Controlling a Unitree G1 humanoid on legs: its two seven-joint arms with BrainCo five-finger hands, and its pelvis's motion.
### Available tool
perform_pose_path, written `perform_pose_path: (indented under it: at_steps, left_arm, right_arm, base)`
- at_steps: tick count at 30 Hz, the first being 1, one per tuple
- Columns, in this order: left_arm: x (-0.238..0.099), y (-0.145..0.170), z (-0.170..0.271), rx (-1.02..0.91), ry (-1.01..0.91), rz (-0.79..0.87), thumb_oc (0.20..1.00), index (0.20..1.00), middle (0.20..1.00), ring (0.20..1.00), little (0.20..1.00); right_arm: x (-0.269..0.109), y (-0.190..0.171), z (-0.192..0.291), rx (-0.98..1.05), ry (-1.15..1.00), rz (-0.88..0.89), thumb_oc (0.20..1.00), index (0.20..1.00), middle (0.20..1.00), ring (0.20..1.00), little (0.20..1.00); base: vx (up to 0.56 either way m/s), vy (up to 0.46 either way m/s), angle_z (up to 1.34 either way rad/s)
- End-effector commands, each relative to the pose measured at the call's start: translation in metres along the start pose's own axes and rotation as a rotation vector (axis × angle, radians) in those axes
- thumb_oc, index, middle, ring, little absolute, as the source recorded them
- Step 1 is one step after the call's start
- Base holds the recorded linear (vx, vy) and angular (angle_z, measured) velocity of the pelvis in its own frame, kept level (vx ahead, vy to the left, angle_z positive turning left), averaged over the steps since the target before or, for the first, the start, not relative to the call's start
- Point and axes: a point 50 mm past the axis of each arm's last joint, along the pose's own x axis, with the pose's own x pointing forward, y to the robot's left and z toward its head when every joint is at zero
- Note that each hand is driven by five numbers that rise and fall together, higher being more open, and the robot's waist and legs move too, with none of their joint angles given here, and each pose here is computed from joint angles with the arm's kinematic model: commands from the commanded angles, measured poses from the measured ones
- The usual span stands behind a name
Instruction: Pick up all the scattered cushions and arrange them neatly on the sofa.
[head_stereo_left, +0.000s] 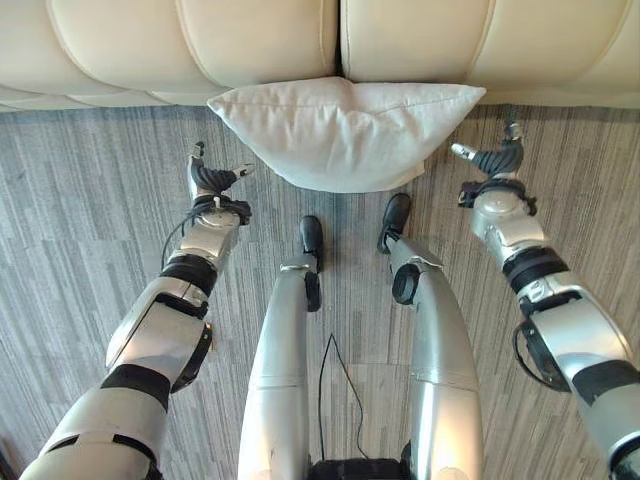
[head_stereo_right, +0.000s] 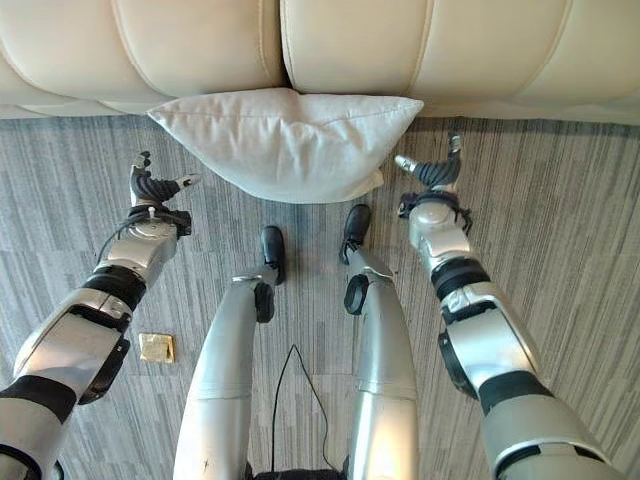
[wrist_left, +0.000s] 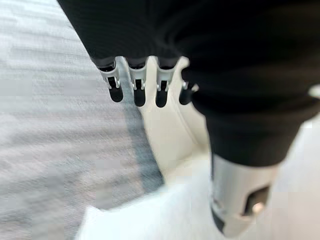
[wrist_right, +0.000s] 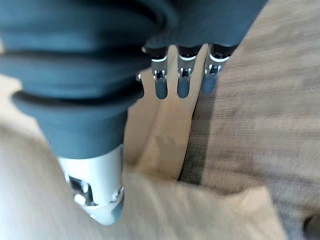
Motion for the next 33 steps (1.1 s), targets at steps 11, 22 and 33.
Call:
perform_pose_path:
  at_steps: [11,22,33]
  left_arm:
    - [-0.048,-0.076,0.103,-0.561,-0.238,-0.27,0.413,0.413,0.413,0.413,0.413]
    - [-0.089,-0.115,0.101,-0.911,-0.098,-0.491,0.2,0.2,0.2,0.2,0.2]
    - [-0.11,-0.096,0.048,-0.743,-0.136,-0.459,0.2,0.2,0.2,0.2,0.2]
  right_arm:
    - [-0.018,0.062,0.094,0.391,-0.259,0.192,0.2,0.2,0.2,0.2,0.2]
    - [-0.034,0.071,0.088,0.617,-0.228,0.253,0.2,0.2,0.2,0.2,0.2]
    - [-0.068,0.052,0.024,0.556,-0.191,0.282,0.2,0.2,0.2,0.2,0.2]
  base:
    - [0.07,-0.012,0.03]
    - [-0.01,-0.004,0.0]
    - [-0.1,0.046,-0.02]
